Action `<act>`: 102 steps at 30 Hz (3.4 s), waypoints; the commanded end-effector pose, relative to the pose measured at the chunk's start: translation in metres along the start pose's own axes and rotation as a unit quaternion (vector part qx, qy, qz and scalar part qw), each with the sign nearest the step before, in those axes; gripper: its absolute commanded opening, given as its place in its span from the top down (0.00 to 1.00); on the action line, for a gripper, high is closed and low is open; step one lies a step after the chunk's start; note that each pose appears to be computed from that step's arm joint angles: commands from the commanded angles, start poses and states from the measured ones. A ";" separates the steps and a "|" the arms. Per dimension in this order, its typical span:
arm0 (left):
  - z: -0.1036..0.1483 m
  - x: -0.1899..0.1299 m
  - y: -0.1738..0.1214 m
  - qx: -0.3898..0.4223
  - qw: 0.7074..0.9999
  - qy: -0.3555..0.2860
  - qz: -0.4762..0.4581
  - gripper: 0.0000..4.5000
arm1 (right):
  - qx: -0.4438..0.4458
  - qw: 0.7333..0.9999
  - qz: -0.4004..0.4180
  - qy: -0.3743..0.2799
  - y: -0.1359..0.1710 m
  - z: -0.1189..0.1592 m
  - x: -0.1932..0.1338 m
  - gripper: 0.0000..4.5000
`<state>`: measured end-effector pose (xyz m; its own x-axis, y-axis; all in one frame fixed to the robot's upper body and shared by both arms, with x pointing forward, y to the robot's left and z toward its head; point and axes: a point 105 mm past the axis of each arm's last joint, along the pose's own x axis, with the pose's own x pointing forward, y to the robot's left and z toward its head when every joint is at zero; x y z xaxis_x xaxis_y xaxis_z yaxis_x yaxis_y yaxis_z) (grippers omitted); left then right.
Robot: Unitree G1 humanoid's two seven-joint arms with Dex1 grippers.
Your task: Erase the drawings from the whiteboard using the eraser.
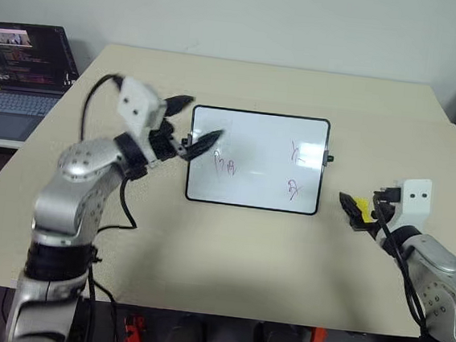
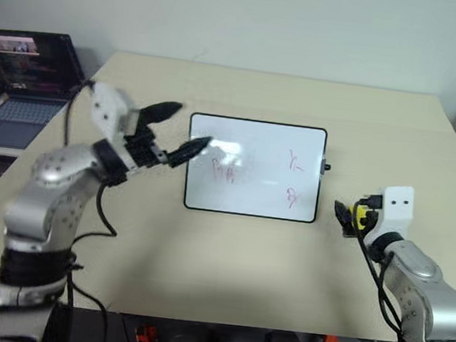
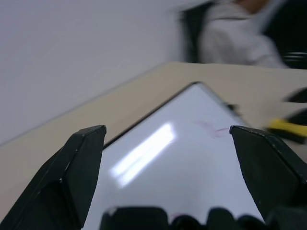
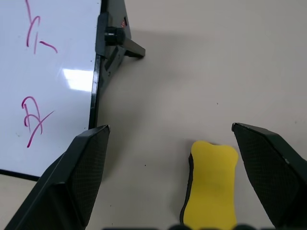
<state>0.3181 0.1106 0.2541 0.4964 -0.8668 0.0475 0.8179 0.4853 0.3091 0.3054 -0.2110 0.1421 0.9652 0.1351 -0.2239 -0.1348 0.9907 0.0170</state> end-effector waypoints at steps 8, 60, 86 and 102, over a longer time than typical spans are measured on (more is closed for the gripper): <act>0.018 0.025 -0.060 0.005 0.962 0.005 -0.273 0.00 | 0.018 0.998 -0.062 0.027 -0.024 -0.018 0.004 0.01; -0.069 -0.030 -0.018 -0.030 0.990 0.136 0.019 0.00 | -0.218 0.955 0.135 -0.151 0.080 0.062 0.020 0.71; -0.052 -0.018 -0.031 -0.051 0.992 0.102 -0.059 0.00 | -0.398 0.900 0.151 -0.088 0.095 0.053 0.088 0.71; -0.055 -0.016 -0.036 -0.052 0.992 0.099 -0.059 0.00 | -0.343 0.919 0.193 0.002 0.078 0.023 0.086 0.71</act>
<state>0.3001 0.1174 0.1817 0.4426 -0.8741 -0.2003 0.8946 0.4152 0.1650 0.3862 -0.1106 0.1620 0.8256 0.5019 -0.2579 -0.5532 0.6298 -0.5452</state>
